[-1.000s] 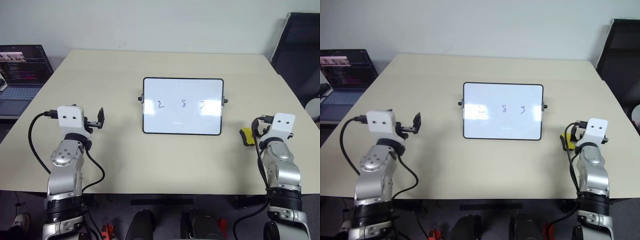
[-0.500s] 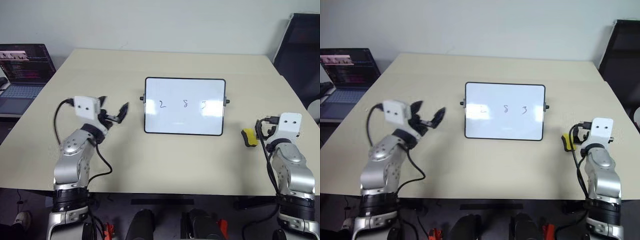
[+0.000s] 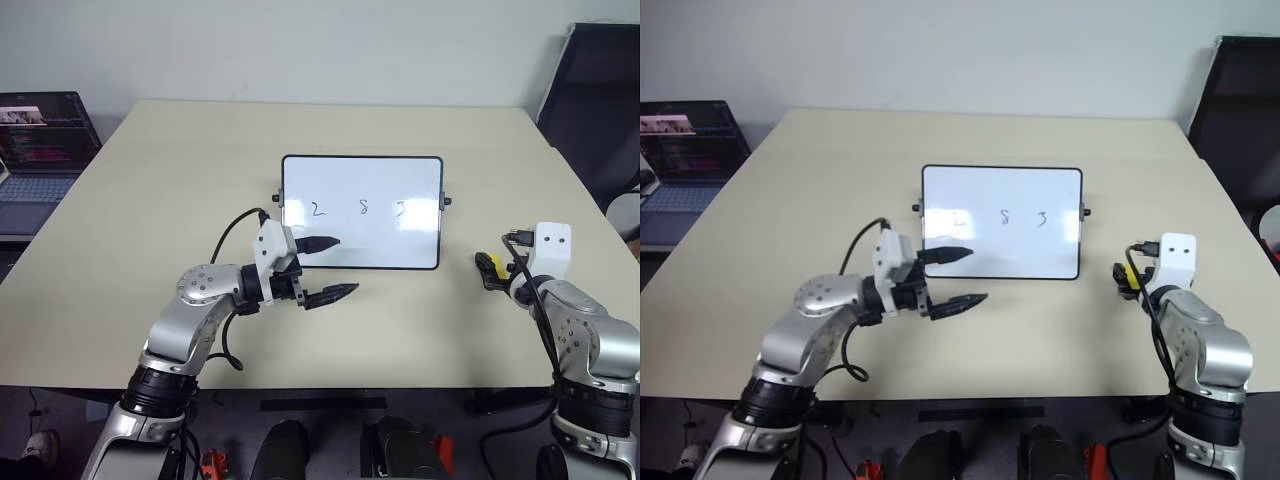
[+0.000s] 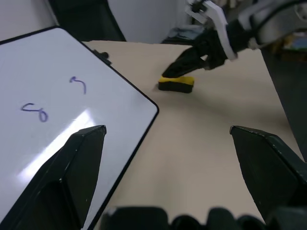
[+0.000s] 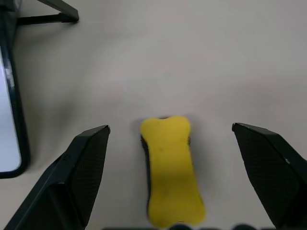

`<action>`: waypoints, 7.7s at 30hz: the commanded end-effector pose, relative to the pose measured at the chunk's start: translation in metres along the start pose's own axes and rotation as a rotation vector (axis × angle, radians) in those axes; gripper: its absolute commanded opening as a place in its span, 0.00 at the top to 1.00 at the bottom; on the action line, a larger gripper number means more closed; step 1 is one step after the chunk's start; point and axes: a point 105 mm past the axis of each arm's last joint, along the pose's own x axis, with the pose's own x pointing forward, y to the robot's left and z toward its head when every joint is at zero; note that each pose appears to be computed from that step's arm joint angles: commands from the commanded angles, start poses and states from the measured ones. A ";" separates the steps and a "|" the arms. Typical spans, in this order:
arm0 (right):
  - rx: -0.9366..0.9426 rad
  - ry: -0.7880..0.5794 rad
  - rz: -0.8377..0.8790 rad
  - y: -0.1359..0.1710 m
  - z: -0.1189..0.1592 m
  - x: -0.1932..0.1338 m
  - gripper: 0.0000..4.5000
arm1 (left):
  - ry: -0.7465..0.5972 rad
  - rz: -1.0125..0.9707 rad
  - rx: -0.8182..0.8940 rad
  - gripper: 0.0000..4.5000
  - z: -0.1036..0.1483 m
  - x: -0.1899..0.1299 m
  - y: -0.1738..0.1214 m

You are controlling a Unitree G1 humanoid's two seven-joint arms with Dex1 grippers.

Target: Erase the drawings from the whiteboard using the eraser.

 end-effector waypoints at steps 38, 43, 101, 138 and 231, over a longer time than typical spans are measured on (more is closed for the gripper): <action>0.058 0.036 -0.001 0.000 -0.006 0.015 0.79 | 0.020 0.003 0.106 0.00 -0.003 -0.006 0.006; 0.053 0.016 -0.010 -0.001 0.001 0.016 0.79 | 0.019 0.011 0.111 0.00 -0.002 -0.005 0.007; -0.274 -0.044 0.166 0.094 -0.003 0.021 0.79 | 0.019 0.510 0.152 0.00 0.002 0.002 0.068; -0.426 -0.474 0.333 0.096 0.032 -0.019 0.79 | 0.027 0.751 0.118 0.00 -0.004 -0.044 0.056; -0.513 -0.460 0.428 0.153 0.058 -0.006 0.79 | 0.027 0.613 0.098 0.00 -0.008 -0.027 0.046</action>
